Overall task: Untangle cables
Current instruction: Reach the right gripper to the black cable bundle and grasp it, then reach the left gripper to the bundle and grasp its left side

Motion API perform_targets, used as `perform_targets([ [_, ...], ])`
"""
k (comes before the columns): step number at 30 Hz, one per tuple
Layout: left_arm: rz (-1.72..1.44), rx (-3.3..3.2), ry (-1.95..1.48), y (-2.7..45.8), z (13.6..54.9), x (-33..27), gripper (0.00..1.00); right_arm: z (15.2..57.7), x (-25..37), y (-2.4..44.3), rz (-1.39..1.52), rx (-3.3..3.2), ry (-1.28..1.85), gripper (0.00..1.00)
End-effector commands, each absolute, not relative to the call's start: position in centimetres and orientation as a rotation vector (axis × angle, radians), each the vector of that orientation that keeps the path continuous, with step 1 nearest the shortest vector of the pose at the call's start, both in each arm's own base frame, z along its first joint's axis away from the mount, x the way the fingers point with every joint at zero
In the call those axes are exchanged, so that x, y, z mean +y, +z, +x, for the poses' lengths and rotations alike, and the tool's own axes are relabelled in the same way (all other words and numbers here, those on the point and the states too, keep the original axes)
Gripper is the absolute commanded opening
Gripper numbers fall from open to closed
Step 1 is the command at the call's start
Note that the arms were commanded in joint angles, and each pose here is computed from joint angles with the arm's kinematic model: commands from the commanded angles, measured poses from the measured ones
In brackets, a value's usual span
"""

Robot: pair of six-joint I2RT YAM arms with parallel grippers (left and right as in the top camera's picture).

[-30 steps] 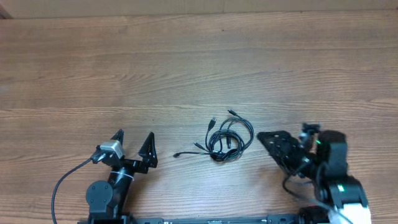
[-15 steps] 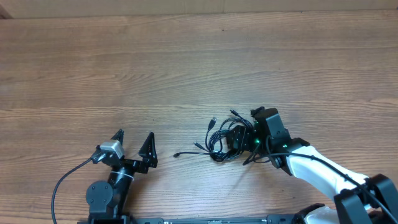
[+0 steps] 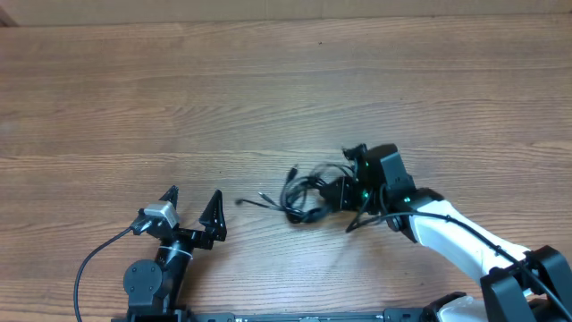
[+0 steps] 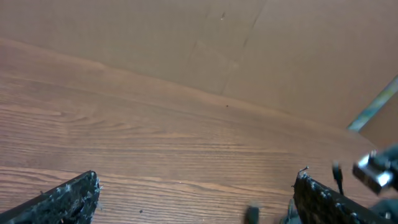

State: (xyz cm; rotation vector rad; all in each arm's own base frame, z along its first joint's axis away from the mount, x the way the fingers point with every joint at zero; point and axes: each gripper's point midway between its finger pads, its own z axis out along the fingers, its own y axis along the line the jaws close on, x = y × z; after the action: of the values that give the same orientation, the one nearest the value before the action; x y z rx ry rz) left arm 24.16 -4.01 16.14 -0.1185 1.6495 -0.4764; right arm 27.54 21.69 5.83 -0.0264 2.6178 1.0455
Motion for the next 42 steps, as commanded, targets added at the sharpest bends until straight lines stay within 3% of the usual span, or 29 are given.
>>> perform_targets([
  [1,-0.118,1.647,-0.487,16.2,24.1,-4.1,0.99,27.9,25.1,11.1,-0.118,2.51,1.342,0.04],
  [10,-0.118,1.647,-0.487,16.2,24.1,-4.1,0.99,29.0,25.8,12.7,0.408,2.548,1.547,0.04],
  [18,-0.156,1.646,-0.554,16.3,24.0,-4.4,0.99,29.2,26.0,13.2,0.435,2.531,1.579,0.04],
  [23,-0.292,1.65,-0.958,17.2,23.0,-7.3,1.0,29.2,26.0,13.2,0.437,2.532,1.579,0.04],
  [29,-0.422,1.688,-1.154,16.7,22.4,-8.4,1.0,28.6,25.7,12.3,0.482,2.586,1.554,0.04],
  [35,-0.266,1.658,-1.101,19.4,21.6,-8.9,1.0,28.3,25.6,12.1,0.558,2.612,1.569,0.04],
  [42,-0.545,1.881,-0.953,20.5,19.7,-6.6,1.0,28.4,25.5,12.0,0.642,2.613,1.57,0.04],
])
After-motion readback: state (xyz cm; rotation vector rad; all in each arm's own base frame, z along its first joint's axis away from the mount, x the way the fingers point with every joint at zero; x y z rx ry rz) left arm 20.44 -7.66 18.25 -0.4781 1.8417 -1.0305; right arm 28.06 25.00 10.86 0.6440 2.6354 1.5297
